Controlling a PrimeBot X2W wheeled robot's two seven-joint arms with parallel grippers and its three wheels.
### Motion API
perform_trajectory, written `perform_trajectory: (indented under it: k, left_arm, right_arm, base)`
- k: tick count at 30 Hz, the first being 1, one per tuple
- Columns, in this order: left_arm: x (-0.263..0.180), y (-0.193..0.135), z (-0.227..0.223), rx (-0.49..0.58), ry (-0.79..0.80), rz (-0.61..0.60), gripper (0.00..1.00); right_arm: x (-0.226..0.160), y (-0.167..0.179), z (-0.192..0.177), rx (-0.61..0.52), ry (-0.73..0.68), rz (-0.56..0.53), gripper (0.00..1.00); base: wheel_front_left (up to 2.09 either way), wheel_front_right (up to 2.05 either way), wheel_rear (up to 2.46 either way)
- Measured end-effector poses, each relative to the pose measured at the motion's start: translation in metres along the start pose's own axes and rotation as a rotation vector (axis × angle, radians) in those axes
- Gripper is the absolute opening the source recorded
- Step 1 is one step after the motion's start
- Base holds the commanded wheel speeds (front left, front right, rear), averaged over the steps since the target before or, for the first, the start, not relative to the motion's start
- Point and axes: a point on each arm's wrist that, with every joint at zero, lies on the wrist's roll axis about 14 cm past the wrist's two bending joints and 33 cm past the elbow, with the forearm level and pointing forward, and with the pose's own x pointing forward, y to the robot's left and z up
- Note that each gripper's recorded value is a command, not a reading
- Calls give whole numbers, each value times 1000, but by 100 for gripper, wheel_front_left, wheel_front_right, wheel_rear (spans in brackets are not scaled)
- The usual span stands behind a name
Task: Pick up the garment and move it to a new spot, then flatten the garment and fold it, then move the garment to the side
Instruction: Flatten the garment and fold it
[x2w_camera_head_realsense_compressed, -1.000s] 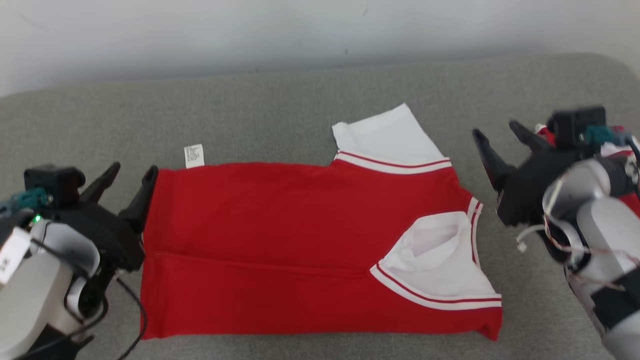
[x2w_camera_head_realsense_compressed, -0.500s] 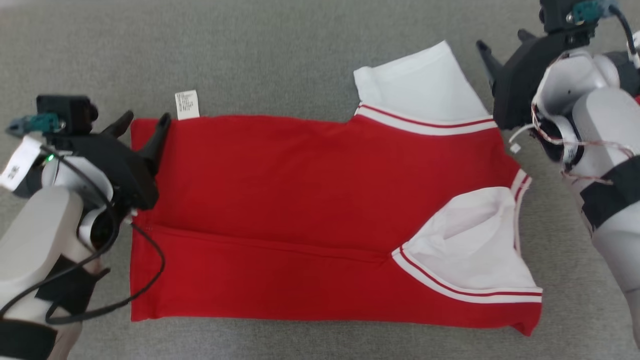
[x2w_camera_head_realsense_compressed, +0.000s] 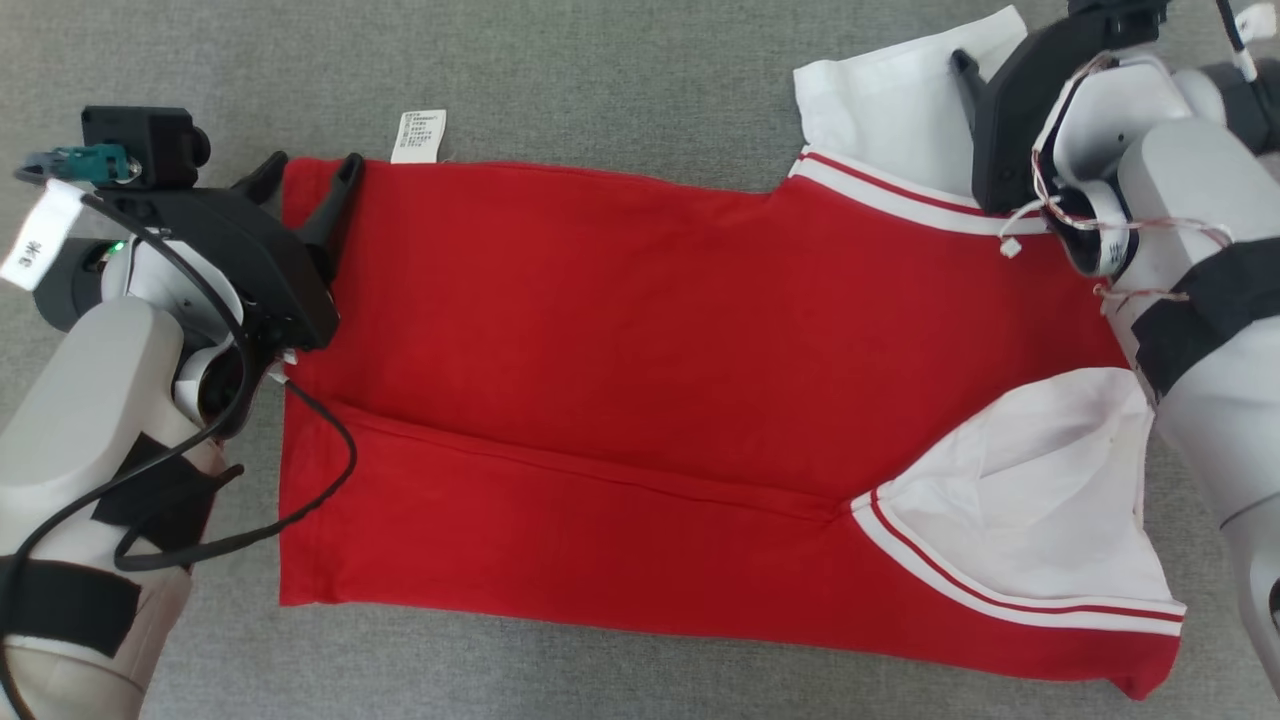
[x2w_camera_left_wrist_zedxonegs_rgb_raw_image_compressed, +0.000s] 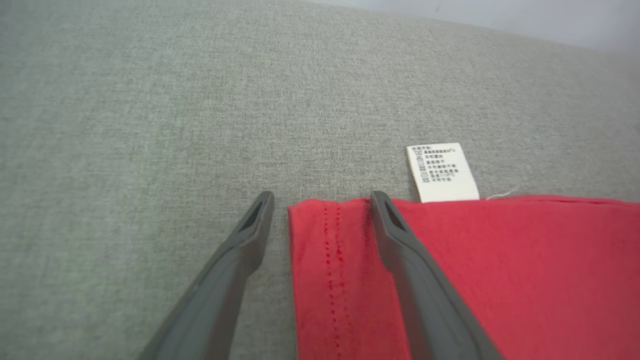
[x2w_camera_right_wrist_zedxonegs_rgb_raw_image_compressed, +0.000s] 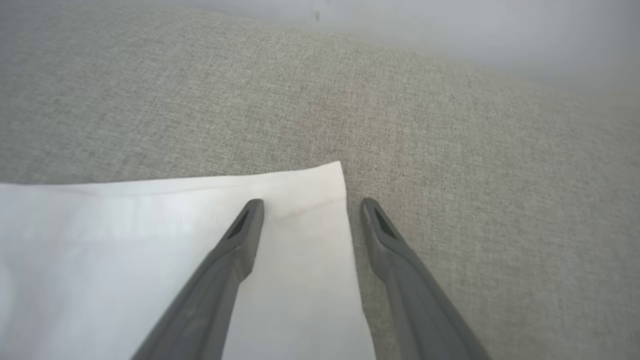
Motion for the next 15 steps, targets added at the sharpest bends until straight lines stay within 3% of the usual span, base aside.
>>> perform_trajectory:
  k: [11,12,13,14,15]
  left_arm:
    - [2,1,-5,-82,33,14,100]
    - [1,1,-5,-92,34,16,55]
    - [0,2,-5,-99,37,19,38]
    - [-2,3,-6,-94,42,22,0]
    - [-3,3,-6,-87,44,23,0]
  right_arm:
    - [12,2,1,-103,43,-34,98]
    - [11,4,3,-104,42,-33,9]
    - [10,6,3,-103,43,-31,0]
    - [10,8,3,-108,46,-28,0]
    - [9,10,3,-109,48,-27,0]
  base:
    - [0,0,0]
    - [0,0,0]
    - [0,0,0]
    - [0,0,0]
    - [0,0,0]
